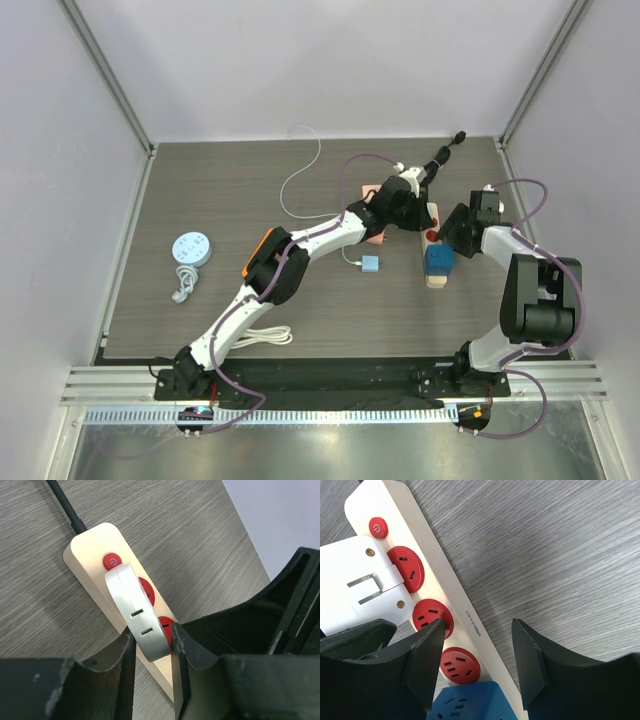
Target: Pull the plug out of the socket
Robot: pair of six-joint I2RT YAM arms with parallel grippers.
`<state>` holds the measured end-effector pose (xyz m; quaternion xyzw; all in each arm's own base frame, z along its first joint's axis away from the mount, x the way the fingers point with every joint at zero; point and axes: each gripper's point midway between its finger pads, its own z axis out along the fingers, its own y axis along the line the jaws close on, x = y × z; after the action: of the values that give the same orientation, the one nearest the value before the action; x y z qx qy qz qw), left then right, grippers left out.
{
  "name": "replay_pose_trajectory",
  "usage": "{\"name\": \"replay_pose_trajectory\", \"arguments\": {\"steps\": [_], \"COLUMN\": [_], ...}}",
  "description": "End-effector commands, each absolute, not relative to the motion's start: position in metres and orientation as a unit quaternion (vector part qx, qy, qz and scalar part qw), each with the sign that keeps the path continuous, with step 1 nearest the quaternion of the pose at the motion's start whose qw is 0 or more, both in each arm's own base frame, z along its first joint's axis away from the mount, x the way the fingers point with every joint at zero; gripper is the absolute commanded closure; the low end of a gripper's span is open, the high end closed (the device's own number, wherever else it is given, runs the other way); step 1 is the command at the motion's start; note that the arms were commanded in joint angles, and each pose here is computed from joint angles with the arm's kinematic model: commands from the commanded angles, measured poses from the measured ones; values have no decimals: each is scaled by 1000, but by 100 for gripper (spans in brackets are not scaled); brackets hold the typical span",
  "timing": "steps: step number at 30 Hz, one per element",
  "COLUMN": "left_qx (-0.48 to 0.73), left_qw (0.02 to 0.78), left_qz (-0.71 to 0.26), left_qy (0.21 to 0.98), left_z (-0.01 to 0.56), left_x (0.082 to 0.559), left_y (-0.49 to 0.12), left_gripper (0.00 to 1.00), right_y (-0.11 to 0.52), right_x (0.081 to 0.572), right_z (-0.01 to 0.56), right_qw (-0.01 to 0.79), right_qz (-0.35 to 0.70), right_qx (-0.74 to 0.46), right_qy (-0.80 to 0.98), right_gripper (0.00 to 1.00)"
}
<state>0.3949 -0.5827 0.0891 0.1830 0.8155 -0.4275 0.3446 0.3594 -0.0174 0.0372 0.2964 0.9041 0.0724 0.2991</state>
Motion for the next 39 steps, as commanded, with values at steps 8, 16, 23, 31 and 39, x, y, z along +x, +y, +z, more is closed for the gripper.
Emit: {"name": "replay_pose_trajectory", "arguments": {"steps": [8,16,23,31,39], "left_qx": [189,159,219,207,163], "left_qw": [319,285,332,375,346], "left_qz": [-627,-676,-635,-493,-492], "left_qy": [685,661,663,757,782], "left_z": [258,283,293,246,213], "left_x": [345,352,347,380,404], "left_y": [-621,-612,-600,-568,-540], "left_gripper": [100,100,100,88,78], "right_y": [-22,-23,-21,-19,-19], "right_x": [321,317,320,326,345], "right_z": [-18,-31,-29,-11,32], "right_qw": [227,213,218,239,278], "right_qz": [-16,-22,-14,-4,9], "right_qx": [299,297,296,295,279], "right_qy": [927,931,930,925,919], "right_gripper": [38,37,37,36,34]}}
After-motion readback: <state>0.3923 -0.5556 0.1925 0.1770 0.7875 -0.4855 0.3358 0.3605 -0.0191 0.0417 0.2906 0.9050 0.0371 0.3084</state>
